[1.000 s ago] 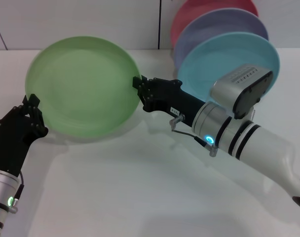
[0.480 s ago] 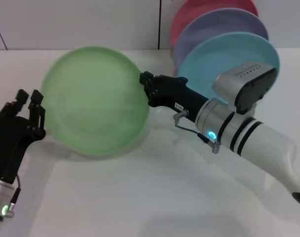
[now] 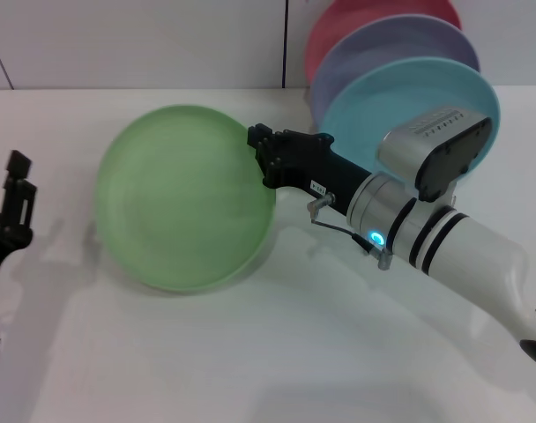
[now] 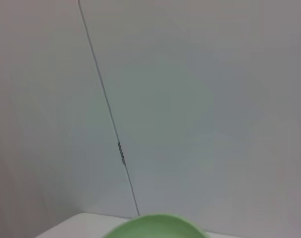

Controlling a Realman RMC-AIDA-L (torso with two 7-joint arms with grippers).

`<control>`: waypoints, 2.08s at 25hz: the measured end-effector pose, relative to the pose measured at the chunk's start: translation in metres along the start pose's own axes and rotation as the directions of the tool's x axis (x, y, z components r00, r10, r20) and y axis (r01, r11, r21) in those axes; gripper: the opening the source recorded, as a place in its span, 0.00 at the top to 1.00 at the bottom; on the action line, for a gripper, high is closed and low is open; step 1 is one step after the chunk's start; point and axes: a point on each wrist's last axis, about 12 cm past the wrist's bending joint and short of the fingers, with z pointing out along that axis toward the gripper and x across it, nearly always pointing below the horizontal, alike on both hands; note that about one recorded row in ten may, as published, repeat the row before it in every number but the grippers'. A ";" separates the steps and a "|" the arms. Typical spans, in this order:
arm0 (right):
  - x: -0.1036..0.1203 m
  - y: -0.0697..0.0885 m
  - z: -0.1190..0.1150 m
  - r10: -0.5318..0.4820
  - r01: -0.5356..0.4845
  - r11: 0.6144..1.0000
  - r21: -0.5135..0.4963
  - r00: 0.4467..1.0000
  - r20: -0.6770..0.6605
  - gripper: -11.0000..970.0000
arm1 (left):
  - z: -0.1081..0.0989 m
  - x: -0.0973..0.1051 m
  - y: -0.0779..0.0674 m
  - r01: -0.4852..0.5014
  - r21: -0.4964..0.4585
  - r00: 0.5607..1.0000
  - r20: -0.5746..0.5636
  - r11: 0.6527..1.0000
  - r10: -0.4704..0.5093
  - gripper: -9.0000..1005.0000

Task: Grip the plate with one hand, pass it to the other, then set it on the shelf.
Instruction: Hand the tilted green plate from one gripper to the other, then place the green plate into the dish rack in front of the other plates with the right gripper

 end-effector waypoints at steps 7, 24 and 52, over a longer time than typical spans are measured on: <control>-0.003 0.001 0.001 -0.030 0.030 1.000 -0.004 0.999 0.018 0.97 | 0.000 -0.003 0.005 -0.011 -0.012 1.000 0.014 1.000 0.011 0.52; -0.018 0.011 -0.004 -0.255 0.264 0.963 -0.044 0.955 0.152 0.97 | 0.005 -0.013 0.045 -0.003 -0.171 0.999 0.039 0.985 0.010 0.52; -0.044 -0.018 -0.090 -0.643 0.690 0.709 0.144 0.550 0.534 0.97 | 0.018 -0.010 0.080 0.180 -0.266 0.981 -0.027 0.947 -0.194 0.52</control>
